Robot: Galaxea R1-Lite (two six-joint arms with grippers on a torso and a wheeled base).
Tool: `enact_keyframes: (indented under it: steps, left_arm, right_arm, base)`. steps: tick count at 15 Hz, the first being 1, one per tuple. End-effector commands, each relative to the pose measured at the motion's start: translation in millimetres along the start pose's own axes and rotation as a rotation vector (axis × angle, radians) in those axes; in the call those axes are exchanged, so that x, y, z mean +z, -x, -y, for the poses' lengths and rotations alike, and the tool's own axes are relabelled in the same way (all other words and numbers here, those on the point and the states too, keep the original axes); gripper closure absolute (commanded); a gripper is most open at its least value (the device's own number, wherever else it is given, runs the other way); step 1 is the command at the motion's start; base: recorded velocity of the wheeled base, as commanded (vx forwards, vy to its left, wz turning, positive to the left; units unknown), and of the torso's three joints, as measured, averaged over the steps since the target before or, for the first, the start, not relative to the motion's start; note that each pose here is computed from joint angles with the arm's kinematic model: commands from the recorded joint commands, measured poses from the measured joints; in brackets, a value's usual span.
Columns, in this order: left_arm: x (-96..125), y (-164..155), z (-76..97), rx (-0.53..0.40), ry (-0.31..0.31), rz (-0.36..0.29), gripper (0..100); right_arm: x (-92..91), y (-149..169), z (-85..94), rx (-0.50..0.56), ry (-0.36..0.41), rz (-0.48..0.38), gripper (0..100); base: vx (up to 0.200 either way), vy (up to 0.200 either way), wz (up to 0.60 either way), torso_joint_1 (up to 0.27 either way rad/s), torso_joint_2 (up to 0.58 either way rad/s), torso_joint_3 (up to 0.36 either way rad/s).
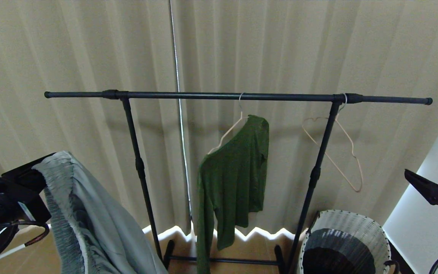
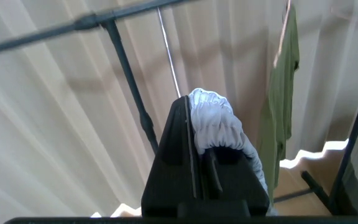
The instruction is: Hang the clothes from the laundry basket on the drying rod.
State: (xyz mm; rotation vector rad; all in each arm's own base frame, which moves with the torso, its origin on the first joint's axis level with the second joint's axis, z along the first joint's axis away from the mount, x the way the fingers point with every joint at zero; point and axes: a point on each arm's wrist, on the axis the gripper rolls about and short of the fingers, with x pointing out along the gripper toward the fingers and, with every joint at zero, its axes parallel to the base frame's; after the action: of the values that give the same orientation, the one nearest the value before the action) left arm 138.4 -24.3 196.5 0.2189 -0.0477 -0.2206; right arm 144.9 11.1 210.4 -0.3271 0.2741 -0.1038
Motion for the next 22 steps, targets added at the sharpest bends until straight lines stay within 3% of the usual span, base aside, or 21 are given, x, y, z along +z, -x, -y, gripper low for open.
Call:
enact_keyframes:
  steps: [1, 5, 11, 15, 22]
  left_arm:
    - [1, -1, -0.2, 0.000, 0.002, 0.002, 100]
    - [1, -1, 0.0, -0.001, 0.000, 0.002, 100]
    - [-2, -1, 0.6, -0.004, -0.001, -0.010, 100]
    - [-6, 1, 1.9, -0.009, -0.021, -0.025, 100]
    - [-10, 1, 2.6, -0.011, -0.028, -0.040, 100]
  right_arm:
    - [2.6, -11, -2.4, 0.008, -0.021, -0.028, 0]
    - [-10.7, -30, -11.5, 0.036, -0.088, -0.163, 0]
    - [-21.4, -57, -22.1, 0.050, -0.128, -0.266, 0]
    - [-36.1, -80, -27.7, 0.036, -0.181, -0.369, 0]
    - [-57.4, -129, -26.6, -0.033, -0.240, -0.363, 0]
  base:
    - [0.000, 0.000, 0.00, 0.261, -0.56, -0.286]
    - [0.150, 0.000, 0.00, 0.141, -0.29, -0.145]
    - [0.200, 0.000, 0.00, 0.018, -0.02, -0.015]
    - [0.000, 0.000, 0.00, 0.000, 0.00, 0.000]
    - [0.000, 0.000, 0.00, 0.000, 0.00, 0.000]
